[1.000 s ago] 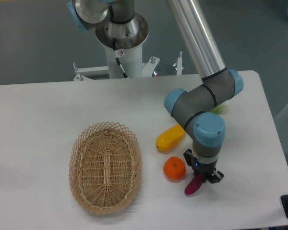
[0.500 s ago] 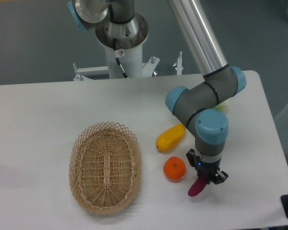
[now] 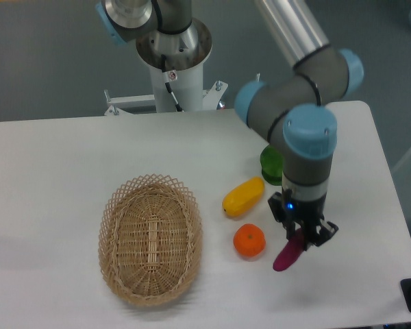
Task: Pick up the sweet potato from the table
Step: 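Lift the grasped sweet potato up off the table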
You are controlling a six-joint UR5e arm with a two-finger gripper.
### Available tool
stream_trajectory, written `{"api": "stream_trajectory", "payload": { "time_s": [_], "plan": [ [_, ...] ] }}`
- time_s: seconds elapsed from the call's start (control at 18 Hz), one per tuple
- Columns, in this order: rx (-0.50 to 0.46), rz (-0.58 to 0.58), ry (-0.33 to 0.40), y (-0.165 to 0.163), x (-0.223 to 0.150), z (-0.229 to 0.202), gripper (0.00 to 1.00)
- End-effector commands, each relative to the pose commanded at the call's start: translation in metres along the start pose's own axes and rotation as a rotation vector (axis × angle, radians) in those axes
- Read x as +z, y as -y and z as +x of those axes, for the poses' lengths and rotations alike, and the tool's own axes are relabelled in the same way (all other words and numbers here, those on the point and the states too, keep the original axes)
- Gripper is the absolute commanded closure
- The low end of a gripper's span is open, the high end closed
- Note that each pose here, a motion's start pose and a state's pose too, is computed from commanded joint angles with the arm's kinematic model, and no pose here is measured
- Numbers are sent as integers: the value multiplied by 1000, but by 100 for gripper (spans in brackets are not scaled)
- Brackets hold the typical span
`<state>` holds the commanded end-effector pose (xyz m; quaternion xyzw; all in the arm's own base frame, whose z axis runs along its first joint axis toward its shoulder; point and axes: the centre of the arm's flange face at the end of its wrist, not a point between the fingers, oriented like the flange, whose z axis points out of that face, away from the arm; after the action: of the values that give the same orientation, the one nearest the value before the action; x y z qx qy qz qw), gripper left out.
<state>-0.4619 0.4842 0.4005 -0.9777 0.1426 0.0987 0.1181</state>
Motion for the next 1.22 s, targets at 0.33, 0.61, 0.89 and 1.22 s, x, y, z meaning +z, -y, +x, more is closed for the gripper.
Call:
{"api": "stream_trajectory", "payload": {
  "time_s": [0.33,0.61,0.89,1.22],
  "plan": [
    [-60,29,-6,-35,-38,-11,68],
    [-13,64,-48,-62,-55,-20,68],
    [-12,69,-38,-62,-63,-21,68],
    [-14,69,-34,-63,-66,-21,68]
  ]
}}
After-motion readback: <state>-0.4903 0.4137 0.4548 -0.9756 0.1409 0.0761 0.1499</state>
